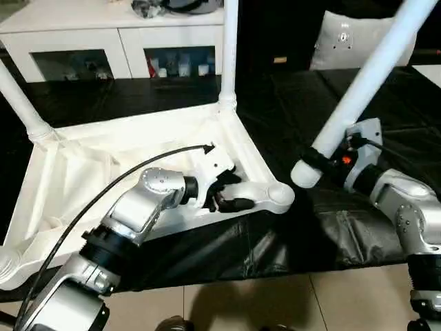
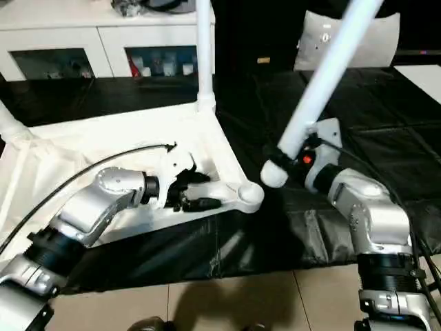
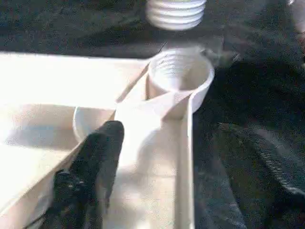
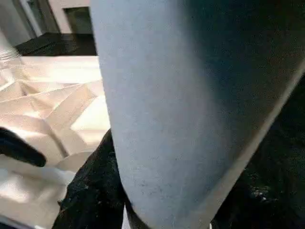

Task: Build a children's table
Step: Insert table leg to table base

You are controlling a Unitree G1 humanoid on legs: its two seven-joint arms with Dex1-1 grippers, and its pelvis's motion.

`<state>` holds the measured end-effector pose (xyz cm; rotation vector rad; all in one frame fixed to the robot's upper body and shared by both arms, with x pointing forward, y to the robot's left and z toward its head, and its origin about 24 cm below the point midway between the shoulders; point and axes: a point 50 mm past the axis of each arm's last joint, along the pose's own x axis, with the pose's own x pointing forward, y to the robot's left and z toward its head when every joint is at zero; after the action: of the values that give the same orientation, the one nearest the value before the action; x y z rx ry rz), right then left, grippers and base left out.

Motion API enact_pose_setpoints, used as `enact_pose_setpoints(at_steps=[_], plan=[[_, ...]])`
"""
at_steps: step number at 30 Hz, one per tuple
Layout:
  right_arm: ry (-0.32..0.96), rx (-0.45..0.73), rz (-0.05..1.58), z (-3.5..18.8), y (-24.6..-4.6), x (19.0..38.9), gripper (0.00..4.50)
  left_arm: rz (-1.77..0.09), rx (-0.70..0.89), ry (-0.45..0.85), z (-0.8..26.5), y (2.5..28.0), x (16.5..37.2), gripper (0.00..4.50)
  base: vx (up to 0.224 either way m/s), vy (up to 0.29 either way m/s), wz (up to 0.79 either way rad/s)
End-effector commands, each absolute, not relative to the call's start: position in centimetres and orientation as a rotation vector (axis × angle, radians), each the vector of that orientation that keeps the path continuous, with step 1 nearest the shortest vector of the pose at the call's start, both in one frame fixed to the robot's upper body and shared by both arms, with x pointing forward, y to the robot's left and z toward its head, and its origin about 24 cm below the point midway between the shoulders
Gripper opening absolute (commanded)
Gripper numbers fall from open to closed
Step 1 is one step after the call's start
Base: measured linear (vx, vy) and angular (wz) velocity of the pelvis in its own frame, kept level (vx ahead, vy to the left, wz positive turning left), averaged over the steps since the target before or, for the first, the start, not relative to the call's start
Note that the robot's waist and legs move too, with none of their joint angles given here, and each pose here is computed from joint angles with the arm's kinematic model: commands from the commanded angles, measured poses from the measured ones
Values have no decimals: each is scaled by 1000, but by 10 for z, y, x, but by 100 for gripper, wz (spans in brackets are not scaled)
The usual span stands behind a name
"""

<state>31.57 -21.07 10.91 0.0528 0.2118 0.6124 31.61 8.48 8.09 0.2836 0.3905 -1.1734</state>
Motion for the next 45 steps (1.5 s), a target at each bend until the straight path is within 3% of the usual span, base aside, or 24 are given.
enact_pose_setpoints(at_steps=[1,13,14,18,35,45], plan=[[190,26,637,113,-212,313,189,-1183,307,395,84,82,317,311,0,0,0],[194,38,687,110,-207,310,189,-1225,330,436,73,80,308,221,0,0,0],[194,36,691,110,-207,310,189,-1222,348,437,72,80,309,195,0,0,0],[193,29,704,111,-205,311,189,-1214,376,451,69,81,309,175,0,0,0],[218,0,804,118,-196,316,189,-1205,483,493,59,87,310,10,0,0,0],[233,-11,853,119,-192,318,189,-1224,491,473,60,87,310,0,0,0,0]])
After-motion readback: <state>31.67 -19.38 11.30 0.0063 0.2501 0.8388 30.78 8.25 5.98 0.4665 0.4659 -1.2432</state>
